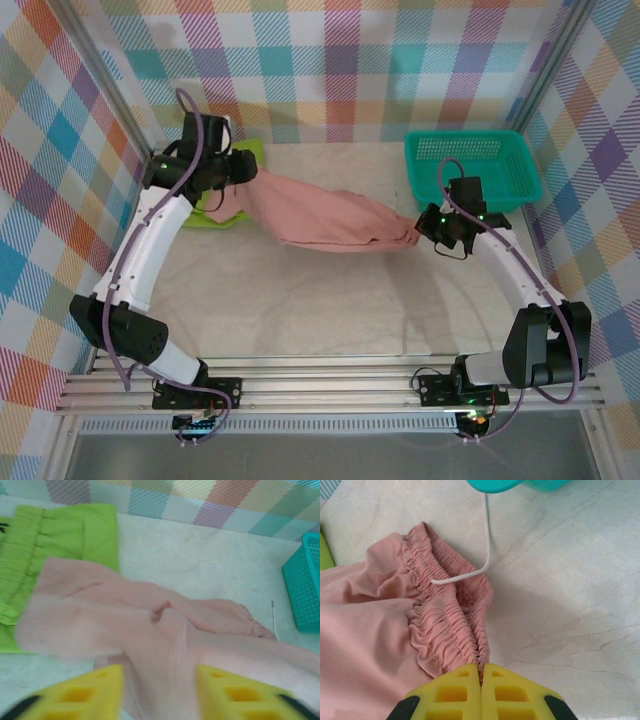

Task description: Fold and stack the shorts

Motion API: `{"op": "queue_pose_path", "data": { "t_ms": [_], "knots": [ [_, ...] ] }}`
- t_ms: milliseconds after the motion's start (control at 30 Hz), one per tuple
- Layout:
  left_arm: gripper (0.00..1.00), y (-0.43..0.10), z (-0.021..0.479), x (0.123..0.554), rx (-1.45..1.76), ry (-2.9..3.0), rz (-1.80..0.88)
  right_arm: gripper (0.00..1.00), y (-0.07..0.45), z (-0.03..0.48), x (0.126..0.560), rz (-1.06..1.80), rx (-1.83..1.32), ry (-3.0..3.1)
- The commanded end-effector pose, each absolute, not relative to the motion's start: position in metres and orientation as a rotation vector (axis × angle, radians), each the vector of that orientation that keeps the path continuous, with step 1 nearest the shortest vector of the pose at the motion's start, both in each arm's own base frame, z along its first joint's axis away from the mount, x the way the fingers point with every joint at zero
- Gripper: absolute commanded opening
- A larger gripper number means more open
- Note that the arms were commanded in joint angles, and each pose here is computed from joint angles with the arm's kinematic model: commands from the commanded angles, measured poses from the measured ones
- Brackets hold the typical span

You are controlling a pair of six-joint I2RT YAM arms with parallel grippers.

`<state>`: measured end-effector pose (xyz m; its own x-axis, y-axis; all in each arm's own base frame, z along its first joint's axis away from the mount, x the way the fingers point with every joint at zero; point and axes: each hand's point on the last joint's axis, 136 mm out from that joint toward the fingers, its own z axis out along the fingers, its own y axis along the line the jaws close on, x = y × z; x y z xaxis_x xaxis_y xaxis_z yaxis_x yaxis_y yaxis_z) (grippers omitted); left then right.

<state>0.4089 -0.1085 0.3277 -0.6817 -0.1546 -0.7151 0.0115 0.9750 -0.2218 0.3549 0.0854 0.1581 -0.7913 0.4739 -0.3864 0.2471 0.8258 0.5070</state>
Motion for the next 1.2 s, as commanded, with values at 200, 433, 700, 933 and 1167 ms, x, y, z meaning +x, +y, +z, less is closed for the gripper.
{"op": "queue_pose_path", "data": {
  "t_ms": [200,433,700,933,1167],
  "knots": [
    [0.89,-0.137,0.202,0.37,-0.161,2.6,-0.567,0.0,0.085,0.131,0.329,0.52,0.564,2.566],
    [0.86,-0.095,0.11,0.313,-0.441,2.724,-0.342,0.0,0.089,0.124,0.327,0.537,0.57,2.571],
    [0.76,-0.087,0.097,0.256,-0.599,2.703,-0.414,0.0,0.089,0.118,0.326,0.528,0.568,2.583],
    [0.66,-0.087,0.07,0.205,-0.738,2.711,-0.464,0.0,0.091,0.109,0.326,0.537,0.584,2.59],
    [0.63,-0.092,0.047,0.19,-0.724,2.792,-0.414,0.0,0.09,0.109,0.326,0.531,0.579,2.592]
  ]
}}
